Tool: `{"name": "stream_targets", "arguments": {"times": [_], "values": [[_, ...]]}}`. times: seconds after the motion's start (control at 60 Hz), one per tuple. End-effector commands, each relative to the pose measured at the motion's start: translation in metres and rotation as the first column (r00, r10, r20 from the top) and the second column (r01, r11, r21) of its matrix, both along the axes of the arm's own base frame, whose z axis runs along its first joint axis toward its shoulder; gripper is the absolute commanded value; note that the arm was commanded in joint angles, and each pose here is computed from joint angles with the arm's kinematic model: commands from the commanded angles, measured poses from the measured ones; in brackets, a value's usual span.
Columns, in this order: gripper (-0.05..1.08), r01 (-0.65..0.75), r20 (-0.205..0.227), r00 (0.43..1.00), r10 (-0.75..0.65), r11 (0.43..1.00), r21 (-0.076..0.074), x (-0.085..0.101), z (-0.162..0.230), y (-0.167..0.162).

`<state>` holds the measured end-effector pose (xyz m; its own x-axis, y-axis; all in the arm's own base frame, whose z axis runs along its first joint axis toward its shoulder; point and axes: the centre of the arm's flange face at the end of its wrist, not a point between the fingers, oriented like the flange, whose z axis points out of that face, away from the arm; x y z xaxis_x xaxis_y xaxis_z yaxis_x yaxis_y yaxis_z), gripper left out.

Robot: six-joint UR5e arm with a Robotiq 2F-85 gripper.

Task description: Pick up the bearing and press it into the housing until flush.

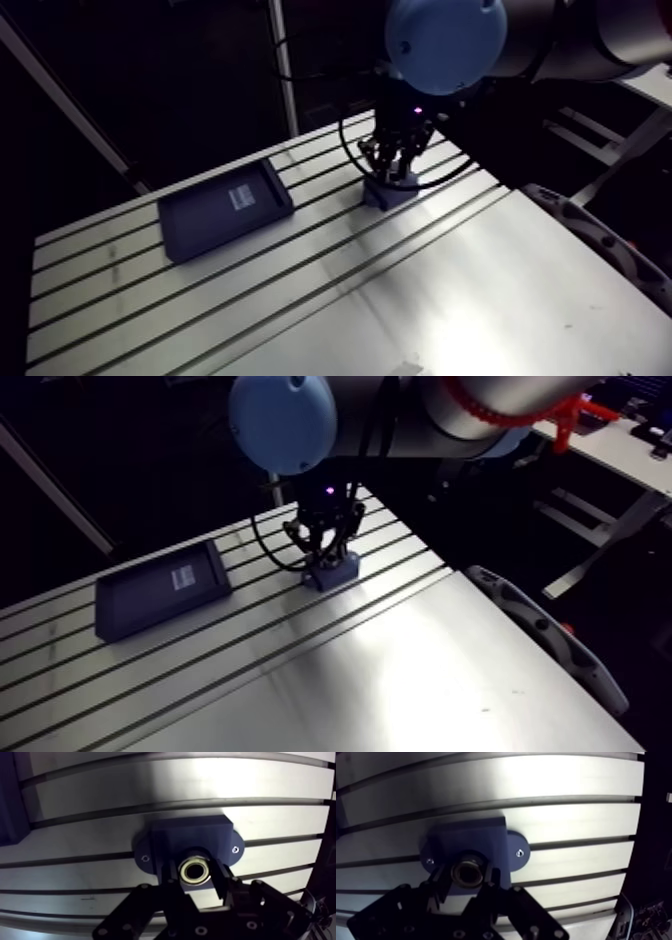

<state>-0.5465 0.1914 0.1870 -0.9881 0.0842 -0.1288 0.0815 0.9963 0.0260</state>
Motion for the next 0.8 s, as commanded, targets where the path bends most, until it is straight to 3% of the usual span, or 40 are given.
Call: {"name": "stream_targets", "arguments": {"times": [0.017,0.8], "values": [[0.63,-0.001,0.000,1.000,0.001,1.000,0.000,-0.0001,0.0000,-0.0003],[0.63,0.000,0.008,1.000,0.000,1.000,-0.001,-0.0009,-0.0048,0.0012]]}}
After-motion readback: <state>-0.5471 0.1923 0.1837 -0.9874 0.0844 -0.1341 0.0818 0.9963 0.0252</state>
